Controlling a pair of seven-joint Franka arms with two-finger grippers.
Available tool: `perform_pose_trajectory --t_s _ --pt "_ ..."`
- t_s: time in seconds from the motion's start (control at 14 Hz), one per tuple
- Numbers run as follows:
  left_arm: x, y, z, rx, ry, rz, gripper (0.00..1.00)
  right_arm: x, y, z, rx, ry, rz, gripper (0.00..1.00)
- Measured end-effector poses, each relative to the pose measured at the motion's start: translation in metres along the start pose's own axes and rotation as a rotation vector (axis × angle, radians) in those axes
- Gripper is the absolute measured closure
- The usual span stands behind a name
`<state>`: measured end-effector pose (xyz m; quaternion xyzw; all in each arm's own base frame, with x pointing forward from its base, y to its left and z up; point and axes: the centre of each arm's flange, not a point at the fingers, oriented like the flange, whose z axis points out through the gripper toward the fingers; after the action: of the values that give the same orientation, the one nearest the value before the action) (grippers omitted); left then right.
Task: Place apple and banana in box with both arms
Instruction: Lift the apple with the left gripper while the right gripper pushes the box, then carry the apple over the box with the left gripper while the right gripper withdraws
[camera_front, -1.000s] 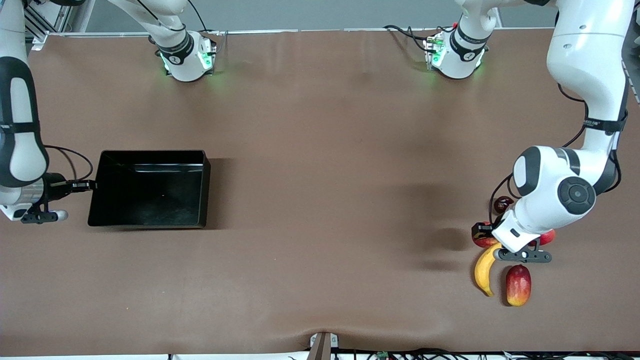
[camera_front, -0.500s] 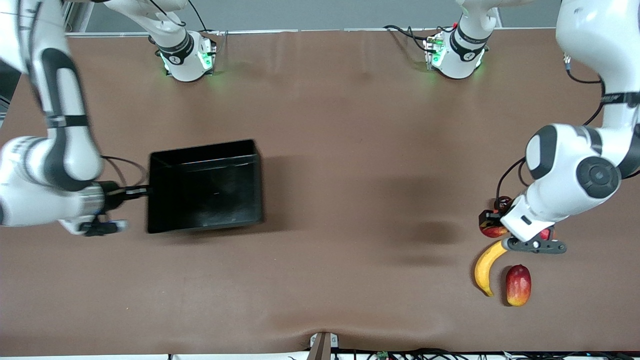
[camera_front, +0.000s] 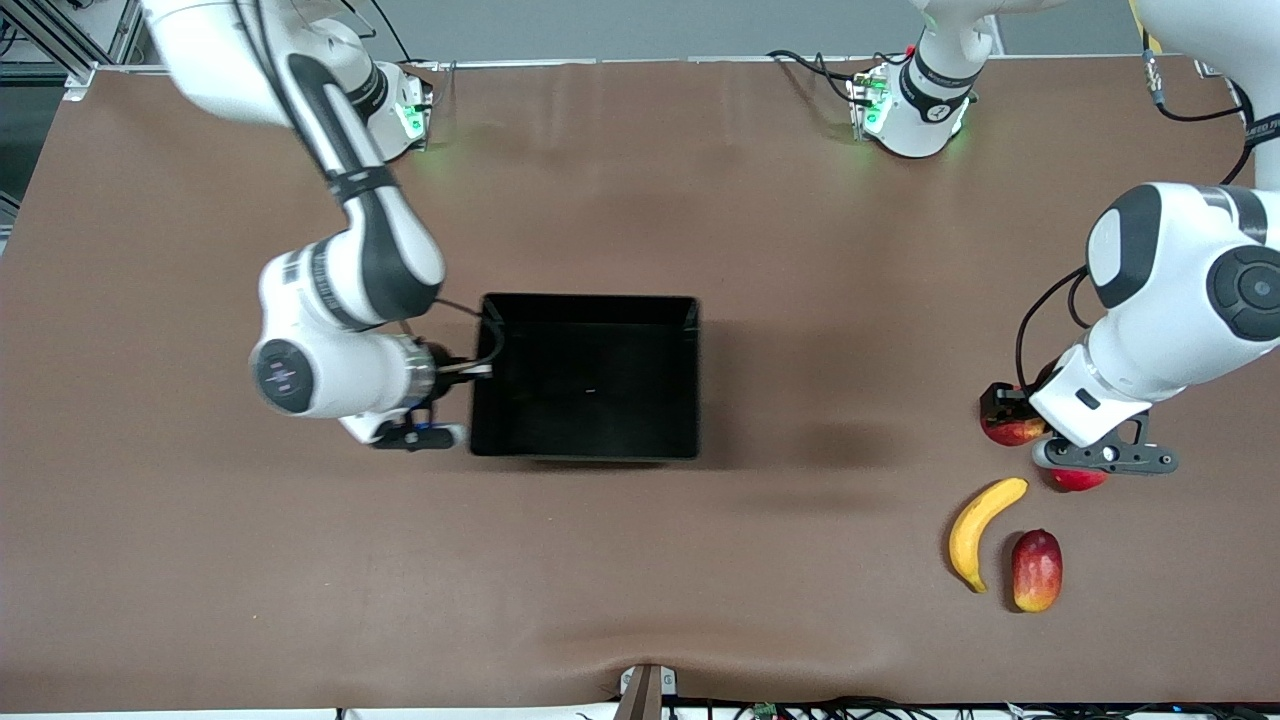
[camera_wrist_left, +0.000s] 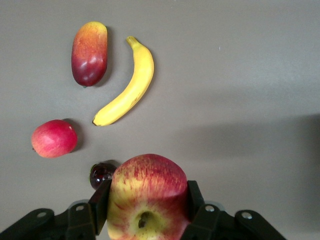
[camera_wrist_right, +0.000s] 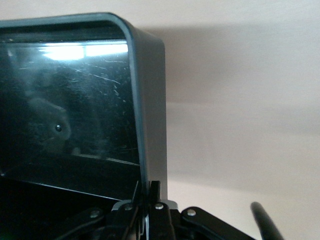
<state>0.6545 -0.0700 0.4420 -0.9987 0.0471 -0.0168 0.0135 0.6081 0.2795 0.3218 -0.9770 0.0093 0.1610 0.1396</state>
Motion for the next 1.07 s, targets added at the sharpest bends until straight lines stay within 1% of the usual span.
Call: perform_pose_trajectory --t_s 0.14,0.29,0.43,0.5,0.64,0.71,0.86,0.93,1.0,1.07 --pt "-0.002 0.006 -0.004 -0.002 -0.001 -0.029 0.35 -0.003 -0.034 0.039 0.009 0.013 0.031 0.94" --pt "-0.002 0.019 -0.004 -0.009 -0.002 -0.05 0.35 -0.004 -0.061 0.08 -0.008 0.034 0.039 0.94" --pt "-0.003 0.026 -0.004 -0.012 -0.006 -0.054 0.35 -0.002 -0.07 0.103 -0.023 0.03 0.031 0.94" --pt "-0.005 0.028 -0.004 -0.012 -0.018 -0.051 0.35 0.0 -0.071 0.102 -0.018 0.033 0.032 0.89" --pt "-0.009 0.03 -0.006 -0.008 -0.039 -0.047 0.35 0.01 -0.066 0.082 -0.007 0.06 0.042 0.7" --pt "-0.01 0.03 -0.009 -0.007 -0.044 -0.046 0.35 0.017 -0.059 0.062 0.0 0.058 0.053 0.58" --pt "-0.012 0.031 -0.013 -0.005 -0.044 -0.045 0.35 0.028 -0.034 0.0 0.016 0.022 0.074 0.37" --pt "-0.013 0.034 -0.014 -0.006 -0.044 -0.046 0.35 0.031 -0.019 -0.04 0.014 0.023 0.075 0.28" --pt "-0.013 0.039 -0.015 -0.008 -0.044 -0.058 0.35 0.033 0.0 -0.082 -0.016 0.047 0.074 0.16" --pt "-0.014 0.045 -0.015 -0.01 -0.045 -0.068 0.35 0.032 0.018 -0.119 -0.067 0.084 0.067 0.07"
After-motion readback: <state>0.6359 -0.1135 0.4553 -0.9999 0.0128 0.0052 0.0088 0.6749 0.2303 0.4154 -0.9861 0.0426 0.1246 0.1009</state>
